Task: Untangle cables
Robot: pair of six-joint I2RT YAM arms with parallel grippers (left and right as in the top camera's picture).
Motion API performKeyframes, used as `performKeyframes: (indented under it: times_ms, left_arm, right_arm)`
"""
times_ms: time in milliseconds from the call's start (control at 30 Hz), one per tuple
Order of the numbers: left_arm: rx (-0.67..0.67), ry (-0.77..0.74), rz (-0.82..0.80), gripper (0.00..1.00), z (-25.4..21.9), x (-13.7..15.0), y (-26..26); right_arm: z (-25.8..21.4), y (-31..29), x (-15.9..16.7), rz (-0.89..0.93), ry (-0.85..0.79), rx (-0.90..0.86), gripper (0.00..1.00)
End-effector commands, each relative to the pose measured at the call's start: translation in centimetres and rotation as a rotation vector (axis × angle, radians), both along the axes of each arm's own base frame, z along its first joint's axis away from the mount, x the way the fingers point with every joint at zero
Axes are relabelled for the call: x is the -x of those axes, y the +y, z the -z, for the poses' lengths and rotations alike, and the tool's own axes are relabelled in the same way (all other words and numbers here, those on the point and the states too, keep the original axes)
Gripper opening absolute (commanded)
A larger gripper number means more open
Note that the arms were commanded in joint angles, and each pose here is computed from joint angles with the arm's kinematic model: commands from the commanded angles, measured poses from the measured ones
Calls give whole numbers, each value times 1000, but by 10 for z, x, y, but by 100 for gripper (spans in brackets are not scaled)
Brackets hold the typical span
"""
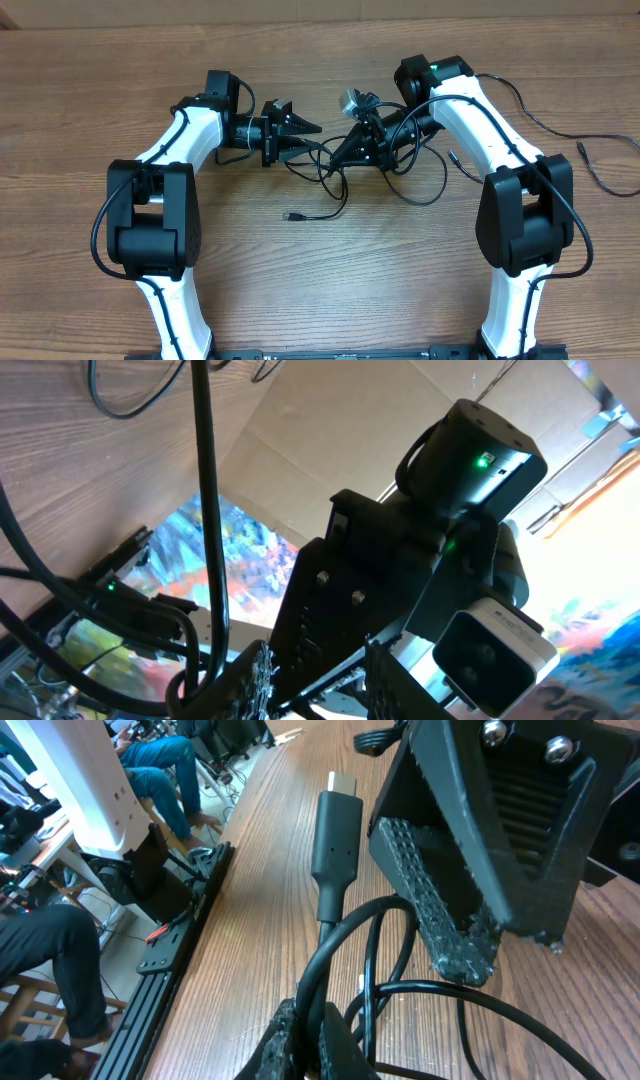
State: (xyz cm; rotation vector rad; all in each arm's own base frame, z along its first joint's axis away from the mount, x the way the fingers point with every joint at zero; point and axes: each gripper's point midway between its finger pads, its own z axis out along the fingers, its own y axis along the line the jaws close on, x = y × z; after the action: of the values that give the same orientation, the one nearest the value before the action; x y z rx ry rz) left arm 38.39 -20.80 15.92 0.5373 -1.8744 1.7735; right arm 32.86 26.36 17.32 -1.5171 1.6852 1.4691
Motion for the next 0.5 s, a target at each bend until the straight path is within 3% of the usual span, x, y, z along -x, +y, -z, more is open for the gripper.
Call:
performKeyframes:
  times_ms: [0, 167, 467]
  left_arm:
    - [32, 51, 15, 39, -5, 3, -3]
    - [36, 9, 10, 49, -6, -1, -1]
    - [36, 10, 3, 50, -5, -3, 1]
  right_arm:
    - [-16, 2, 2, -9, -63, -27, 4]
    - [-10, -2, -3, -8, -97, 3, 4]
    - [8, -10, -8, -17, -146, 106, 4]
